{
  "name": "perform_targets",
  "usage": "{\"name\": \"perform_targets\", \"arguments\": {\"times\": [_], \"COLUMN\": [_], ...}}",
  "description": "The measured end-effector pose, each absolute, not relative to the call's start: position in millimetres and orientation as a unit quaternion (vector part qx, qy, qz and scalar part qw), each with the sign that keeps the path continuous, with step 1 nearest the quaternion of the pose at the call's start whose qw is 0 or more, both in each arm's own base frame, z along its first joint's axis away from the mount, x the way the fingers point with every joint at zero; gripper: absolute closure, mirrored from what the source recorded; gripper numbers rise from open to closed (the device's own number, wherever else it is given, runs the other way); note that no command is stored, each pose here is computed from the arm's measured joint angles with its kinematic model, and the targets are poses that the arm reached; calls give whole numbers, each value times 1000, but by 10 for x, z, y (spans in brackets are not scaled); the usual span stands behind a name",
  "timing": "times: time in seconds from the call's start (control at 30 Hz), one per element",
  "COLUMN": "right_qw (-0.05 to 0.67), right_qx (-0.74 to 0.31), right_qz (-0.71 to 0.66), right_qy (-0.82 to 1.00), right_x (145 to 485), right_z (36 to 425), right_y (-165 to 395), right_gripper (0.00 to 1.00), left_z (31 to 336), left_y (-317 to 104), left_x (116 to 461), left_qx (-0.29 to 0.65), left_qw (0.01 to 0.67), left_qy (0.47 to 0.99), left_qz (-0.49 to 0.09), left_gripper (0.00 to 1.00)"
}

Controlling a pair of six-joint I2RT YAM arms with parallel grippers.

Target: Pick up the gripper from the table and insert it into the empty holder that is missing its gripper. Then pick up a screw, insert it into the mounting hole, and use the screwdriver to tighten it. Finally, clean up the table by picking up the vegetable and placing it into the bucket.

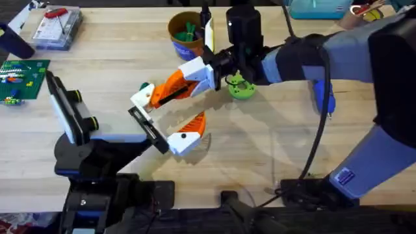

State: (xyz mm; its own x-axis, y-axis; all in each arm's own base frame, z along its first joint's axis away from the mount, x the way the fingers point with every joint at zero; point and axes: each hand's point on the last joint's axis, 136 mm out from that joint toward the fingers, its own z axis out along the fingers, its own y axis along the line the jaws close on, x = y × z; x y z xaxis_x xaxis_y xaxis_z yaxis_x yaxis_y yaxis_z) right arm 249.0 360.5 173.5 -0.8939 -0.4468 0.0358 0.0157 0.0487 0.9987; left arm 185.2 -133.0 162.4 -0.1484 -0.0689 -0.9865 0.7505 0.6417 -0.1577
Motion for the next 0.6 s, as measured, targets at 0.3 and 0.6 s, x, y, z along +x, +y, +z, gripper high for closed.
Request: {"name": "perform_targets", "arguments": {"times": [0.3,0.6], "right_qw": [161,159], "right_qx": [181,185], "right_qz": [-679,-679], "right_qy": [-693,-692], "right_x": [2476,2456], "right_z": [1703,1698], "right_y": [3557,3579], "right_gripper": [984,984], "left_z": [1618,1615], "left_y": [-1392,-1416], "left_x": [1774,1741], "left_qx": [270,278], "left_qw": [591,587], "left_qy": [670,667], "left_qz": [-358,-365], "left_gripper": [10,10]}}
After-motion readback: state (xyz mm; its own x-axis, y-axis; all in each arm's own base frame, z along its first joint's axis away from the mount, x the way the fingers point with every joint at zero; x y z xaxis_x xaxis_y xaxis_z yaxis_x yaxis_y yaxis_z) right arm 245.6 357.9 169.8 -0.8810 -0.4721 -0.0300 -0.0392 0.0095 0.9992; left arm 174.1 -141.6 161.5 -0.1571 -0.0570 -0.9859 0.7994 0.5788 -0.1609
